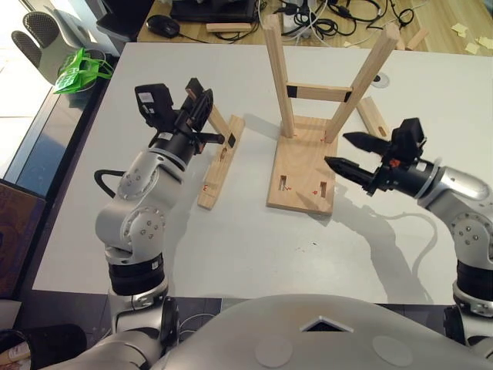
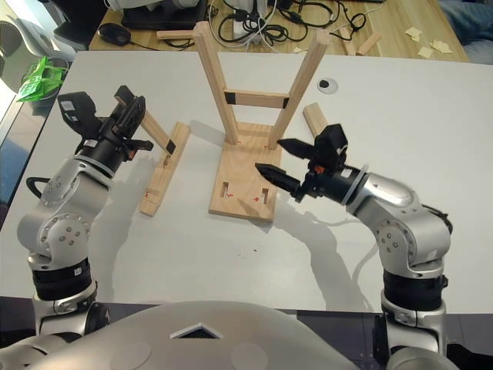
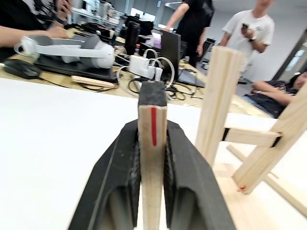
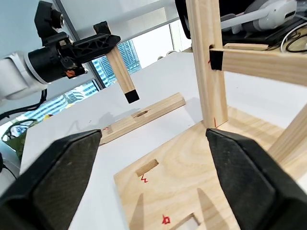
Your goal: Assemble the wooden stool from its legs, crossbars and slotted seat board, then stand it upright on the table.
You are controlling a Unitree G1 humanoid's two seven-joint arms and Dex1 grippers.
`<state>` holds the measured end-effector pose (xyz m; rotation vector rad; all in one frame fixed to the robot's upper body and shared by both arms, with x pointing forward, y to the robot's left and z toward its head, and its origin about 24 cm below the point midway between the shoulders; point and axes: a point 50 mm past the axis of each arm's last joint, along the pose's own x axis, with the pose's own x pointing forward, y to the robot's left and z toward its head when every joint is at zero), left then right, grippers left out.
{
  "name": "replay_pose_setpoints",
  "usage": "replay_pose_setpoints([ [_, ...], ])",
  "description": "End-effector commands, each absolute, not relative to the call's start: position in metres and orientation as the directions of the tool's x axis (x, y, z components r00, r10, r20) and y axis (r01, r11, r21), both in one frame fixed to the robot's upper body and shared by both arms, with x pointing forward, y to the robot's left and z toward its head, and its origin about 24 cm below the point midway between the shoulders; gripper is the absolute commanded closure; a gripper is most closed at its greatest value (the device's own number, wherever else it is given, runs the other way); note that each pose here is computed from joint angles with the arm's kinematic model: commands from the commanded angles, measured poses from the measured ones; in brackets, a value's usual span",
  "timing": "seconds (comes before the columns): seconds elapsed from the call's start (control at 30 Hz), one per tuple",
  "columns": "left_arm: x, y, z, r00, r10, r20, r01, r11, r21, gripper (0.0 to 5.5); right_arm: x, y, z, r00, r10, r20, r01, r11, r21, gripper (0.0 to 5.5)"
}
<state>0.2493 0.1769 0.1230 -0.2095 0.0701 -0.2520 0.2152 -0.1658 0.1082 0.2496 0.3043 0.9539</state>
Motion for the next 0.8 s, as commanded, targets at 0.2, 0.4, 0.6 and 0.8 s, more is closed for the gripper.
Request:
replay_pose_setpoints([
  [0.2, 0.257, 0.178, 0.092, 0.981, -0.168, -0.099, 0.165, 0.986, -0.031, 5.09, 0.22, -0.158, 0.104, 0.649, 0.754, -0.1, -0.658, 0.623, 0.424, 1.47],
  [0.4, 0.262, 0.171, 0.084, 0.981, -0.161, -0.112, 0.159, 0.987, -0.028, 5.09, 0.224, -0.155, 0.103, 0.673, 0.733, -0.095, -0.643, 0.644, 0.414, 1.47],
  [0.6, 0.262, 0.169, 0.08, 0.981, -0.151, -0.123, 0.149, 0.989, -0.024, 5.09, 0.228, -0.155, 0.103, 0.689, 0.719, -0.097, -0.635, 0.662, 0.397, 1.47],
  [0.8, 0.265, 0.164, 0.072, 0.981, -0.129, -0.147, 0.123, 0.991, -0.045, 5.09, 0.233, -0.156, 0.103, 0.715, 0.693, -0.094, -0.62, 0.69, 0.373, 1.47],
])
